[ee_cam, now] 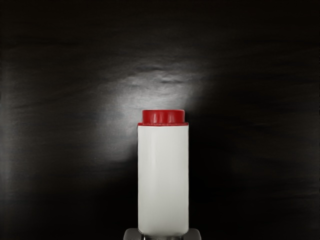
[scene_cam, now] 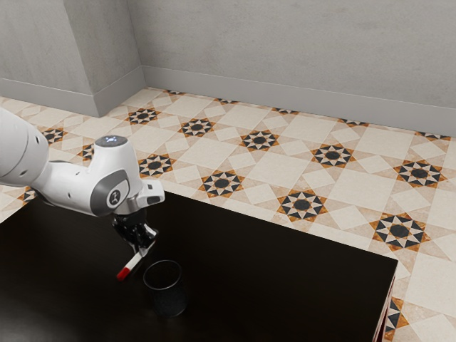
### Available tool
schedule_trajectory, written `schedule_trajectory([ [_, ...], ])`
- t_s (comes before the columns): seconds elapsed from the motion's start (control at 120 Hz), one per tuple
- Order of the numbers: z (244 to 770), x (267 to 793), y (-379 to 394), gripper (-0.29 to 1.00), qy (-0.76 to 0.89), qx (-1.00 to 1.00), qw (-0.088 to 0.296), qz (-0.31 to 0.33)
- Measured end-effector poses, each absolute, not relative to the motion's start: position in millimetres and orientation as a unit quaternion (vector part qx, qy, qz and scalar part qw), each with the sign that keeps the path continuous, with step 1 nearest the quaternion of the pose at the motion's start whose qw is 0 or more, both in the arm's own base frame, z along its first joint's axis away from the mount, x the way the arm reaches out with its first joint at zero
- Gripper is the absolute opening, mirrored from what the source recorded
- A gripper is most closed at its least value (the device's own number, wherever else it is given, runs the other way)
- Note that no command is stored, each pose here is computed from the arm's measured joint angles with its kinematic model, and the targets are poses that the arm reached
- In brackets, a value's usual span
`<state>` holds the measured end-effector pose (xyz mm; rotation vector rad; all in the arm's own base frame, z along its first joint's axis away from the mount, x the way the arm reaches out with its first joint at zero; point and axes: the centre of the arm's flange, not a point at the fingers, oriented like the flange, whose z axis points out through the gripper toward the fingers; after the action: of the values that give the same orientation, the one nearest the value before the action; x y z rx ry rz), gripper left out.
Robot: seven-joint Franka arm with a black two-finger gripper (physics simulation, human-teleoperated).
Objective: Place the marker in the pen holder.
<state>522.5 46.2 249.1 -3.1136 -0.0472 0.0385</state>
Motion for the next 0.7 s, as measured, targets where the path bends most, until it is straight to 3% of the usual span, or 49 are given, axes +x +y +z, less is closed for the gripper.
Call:
schedule_trajectory([
  [0.133,281,527,45,-0.04,-0.018,-1.000,0.012,-0.018],
  [0.267,346,523,34,-0.06,-0.011,-0.996,0.004,-0.085],
  [0.492,445,464,-54,-0.08,0.085,-0.959,-0.006,-0.270],
  [0.7,458,417,-80,-0.08,0.127,-0.926,-0.003,-0.355],
])
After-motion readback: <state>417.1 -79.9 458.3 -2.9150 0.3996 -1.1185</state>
